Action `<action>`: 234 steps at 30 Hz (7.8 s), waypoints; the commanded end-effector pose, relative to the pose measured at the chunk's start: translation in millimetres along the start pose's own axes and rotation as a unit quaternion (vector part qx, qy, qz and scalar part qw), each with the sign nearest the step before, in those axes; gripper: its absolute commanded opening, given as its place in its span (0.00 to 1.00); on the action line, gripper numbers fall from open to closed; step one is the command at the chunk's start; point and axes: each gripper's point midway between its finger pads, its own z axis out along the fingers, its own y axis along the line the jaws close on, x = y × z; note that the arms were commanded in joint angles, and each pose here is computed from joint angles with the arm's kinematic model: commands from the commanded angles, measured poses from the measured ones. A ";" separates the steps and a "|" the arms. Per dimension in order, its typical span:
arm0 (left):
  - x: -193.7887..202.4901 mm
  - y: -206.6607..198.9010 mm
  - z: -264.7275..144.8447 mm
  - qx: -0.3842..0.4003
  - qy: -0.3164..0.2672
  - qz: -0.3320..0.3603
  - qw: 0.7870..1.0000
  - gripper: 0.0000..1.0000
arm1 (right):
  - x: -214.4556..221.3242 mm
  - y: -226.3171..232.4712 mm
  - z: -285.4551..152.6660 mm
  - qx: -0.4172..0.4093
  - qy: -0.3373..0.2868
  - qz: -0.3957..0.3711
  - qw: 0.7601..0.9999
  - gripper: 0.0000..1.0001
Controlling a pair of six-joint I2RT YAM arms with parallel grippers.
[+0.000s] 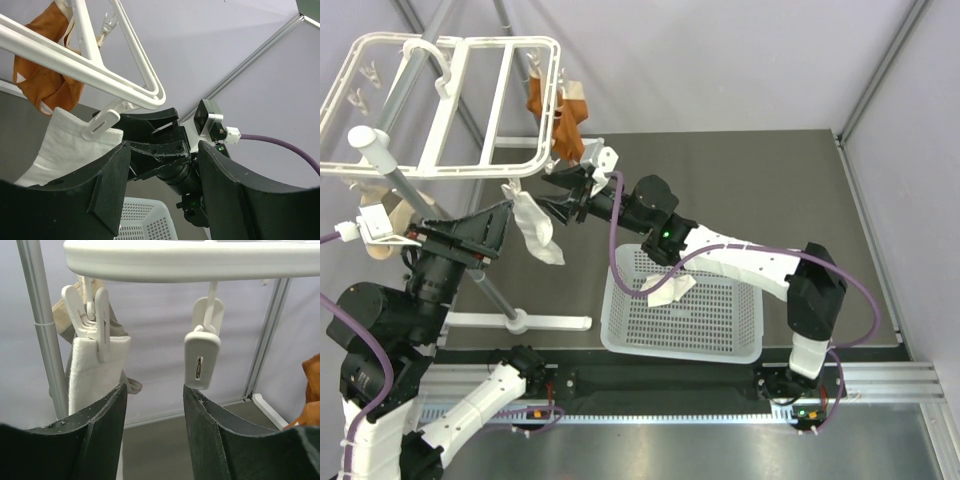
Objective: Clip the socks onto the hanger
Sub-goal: Open the clamp at the hanger, then pick up the sock from the bin.
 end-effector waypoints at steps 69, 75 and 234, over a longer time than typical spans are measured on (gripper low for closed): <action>7.8 -14.2 5.7 0.029 0.022 -0.018 0.999 0.61 | -64.9 -31.8 2.3 0.015 -0.070 0.012 0.997 0.27; 10.0 -16.2 10.4 0.029 0.027 -0.020 0.999 0.59 | -61.3 -31.8 -0.6 0.024 -0.060 0.018 0.998 0.18; 43.0 25.2 71.1 -0.071 0.029 0.002 0.997 0.00 | 265.4 -54.7 -363.4 0.520 0.323 0.259 0.747 0.32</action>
